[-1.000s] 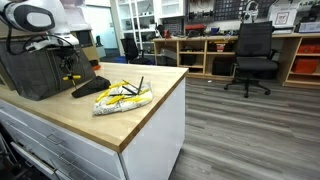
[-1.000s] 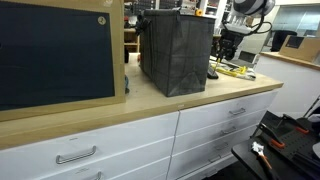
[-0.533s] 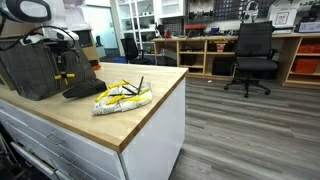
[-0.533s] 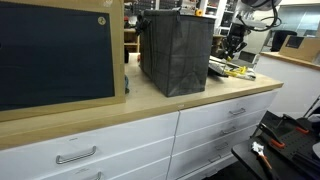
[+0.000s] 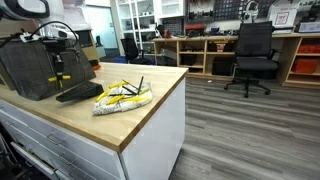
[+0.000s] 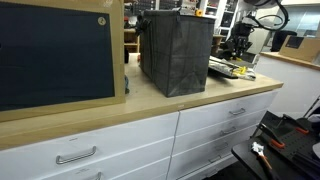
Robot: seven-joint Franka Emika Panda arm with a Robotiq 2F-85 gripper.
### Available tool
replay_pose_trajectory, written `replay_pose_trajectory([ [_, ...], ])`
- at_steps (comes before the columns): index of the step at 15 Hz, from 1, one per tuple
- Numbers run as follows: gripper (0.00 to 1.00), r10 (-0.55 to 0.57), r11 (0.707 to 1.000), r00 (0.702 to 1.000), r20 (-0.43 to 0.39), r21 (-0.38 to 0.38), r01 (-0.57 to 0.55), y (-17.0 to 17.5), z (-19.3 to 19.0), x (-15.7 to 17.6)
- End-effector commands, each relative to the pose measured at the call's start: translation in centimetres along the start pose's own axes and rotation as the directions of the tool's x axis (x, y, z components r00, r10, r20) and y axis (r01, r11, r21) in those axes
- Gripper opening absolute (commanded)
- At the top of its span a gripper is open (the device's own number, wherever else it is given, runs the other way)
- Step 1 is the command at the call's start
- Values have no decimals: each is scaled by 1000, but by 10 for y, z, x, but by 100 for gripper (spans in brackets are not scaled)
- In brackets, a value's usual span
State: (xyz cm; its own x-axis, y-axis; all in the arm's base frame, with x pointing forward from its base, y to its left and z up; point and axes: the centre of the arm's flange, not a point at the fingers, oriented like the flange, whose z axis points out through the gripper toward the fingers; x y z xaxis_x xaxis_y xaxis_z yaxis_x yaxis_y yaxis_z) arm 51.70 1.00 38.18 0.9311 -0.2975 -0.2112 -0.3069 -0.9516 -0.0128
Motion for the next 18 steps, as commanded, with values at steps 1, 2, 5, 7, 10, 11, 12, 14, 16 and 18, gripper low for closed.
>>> replay_pose_trajectory([
  [1,4,-126,989,992,20,-78,127,-3,-7,-4],
  [2,4,-151,983,988,22,-102,153,-3,-6,-3],
  [5,4,-211,964,977,17,-164,210,-6,-2,2],
  [7,4,-233,954,972,13,-190,232,-7,3,9],
  [10,4,-223,959,975,-17,-185,216,-13,16,19],
  [11,4,-219,962,975,-30,-176,211,-17,21,23],
  [12,4,-217,964,975,-47,-167,207,-21,25,26],
  [14,4,-216,969,973,-81,-143,203,-28,30,31],
  [16,4,-218,973,968,-122,-105,206,-36,19,28],
  [18,4,-211,978,964,-161,-47,206,-42,7,23],
])
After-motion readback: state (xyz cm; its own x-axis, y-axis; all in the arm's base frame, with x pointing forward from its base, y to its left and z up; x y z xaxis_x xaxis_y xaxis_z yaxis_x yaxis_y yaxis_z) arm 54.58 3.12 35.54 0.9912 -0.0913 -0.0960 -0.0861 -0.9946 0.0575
